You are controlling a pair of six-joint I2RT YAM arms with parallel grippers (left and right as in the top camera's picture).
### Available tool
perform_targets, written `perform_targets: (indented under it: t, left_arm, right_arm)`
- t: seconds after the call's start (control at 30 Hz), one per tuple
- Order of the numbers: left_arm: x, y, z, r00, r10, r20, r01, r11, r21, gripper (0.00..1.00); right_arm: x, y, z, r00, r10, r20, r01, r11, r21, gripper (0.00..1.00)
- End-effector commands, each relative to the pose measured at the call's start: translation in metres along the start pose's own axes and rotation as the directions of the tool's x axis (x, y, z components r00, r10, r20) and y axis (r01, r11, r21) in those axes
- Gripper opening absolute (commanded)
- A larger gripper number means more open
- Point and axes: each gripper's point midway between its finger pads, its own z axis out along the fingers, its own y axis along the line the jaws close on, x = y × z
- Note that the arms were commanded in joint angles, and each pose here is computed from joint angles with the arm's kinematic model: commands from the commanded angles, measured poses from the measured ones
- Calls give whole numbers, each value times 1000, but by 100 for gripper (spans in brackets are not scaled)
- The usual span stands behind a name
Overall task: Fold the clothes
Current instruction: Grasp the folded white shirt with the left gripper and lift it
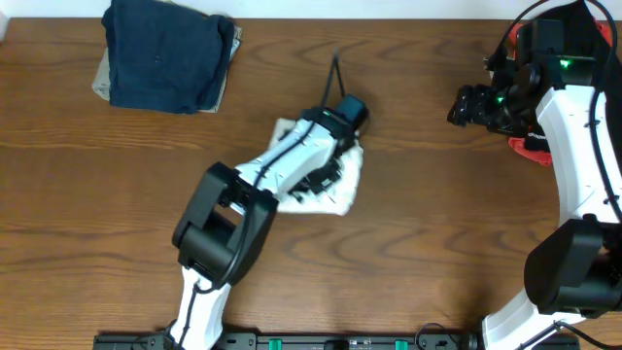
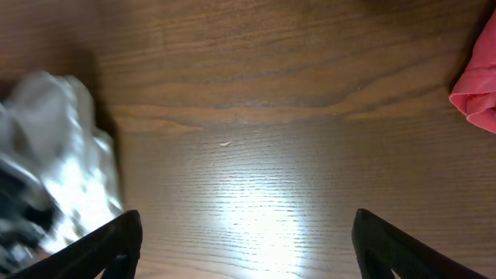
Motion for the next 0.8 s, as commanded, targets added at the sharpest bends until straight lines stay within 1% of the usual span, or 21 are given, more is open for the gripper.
perform_targets:
  t: [0.0, 0.07, 0.13, 0.2, 0.23, 0.27, 0.33, 0.37, 0.43, 0.5, 0.6, 0.7, 0.77]
  left_arm:
    - [32, 64, 29, 989, -26, -145, -8, 973, -232, 98]
    - [23, 79, 24, 994, -51, -100, 24, 967, -254, 98]
    - [10, 90, 9, 996, -78, -42, 63, 961, -269, 98]
    - [-7, 96, -15, 991, -124, 48, 132, 955, -266, 98]
    - [-19, 96, -29, 979, -170, 111, 193, 949, -248, 98]
    - [-30, 94, -44, 959, -221, 176, 255, 945, -205, 98]
    - [-51, 77, -67, 911, -303, 280, 332, 941, -60, 98]
    - [-61, 62, -78, 890, -328, 317, 334, 942, 39, 98]
    - [-76, 35, -90, 876, -329, 354, 276, 941, 193, 98]
    - [-83, 14, -90, 868, -354, 349, 254, 919, 300, 98]
    - [-81, 7, -72, 864, -414, 286, 320, 891, 323, 98]
    - [-78, 4, -47, 846, -492, 205, 409, 846, 342, 98]
    - [-75, 2, -34, 838, -521, 164, 446, 826, 346, 98]
  right_arm:
    - [0, -2, 1, 1000, -8, -1, 8, 1000, 9, 85]
    - [0, -2, 1, 1000, -8, -1, 8, 1000, 9, 85]
    - [0, -2, 1, 1000, -8, -1, 8, 1000, 9, 85]
    - [0, -2, 1, 1000, -8, -1, 8, 1000, 9, 84]
    - [0, -2, 1, 1000, -8, 0, 8, 1000, 8, 85]
    - [0, -2, 1, 1000, -8, 0, 8, 1000, 8, 85]
    - [-1, -2, 1, 1000, -9, 1, 9, 1000, 8, 85]
    - [-1, -2, 1, 1000, -9, 2, 9, 1000, 8, 85]
    - [-1, -2, 1, 1000, -9, 2, 9, 1000, 8, 85]
    - [-1, -2, 1, 1000, -9, 3, 9, 1000, 8, 85]
    - [-1, -2, 1, 1000, -10, 5, 10, 1000, 7, 85]
    - [-1, -2, 1, 1000, -9, 1, 9, 1000, 8, 85]
    - [0, -2, 1, 1000, -9, -1, 9, 1000, 8, 85]
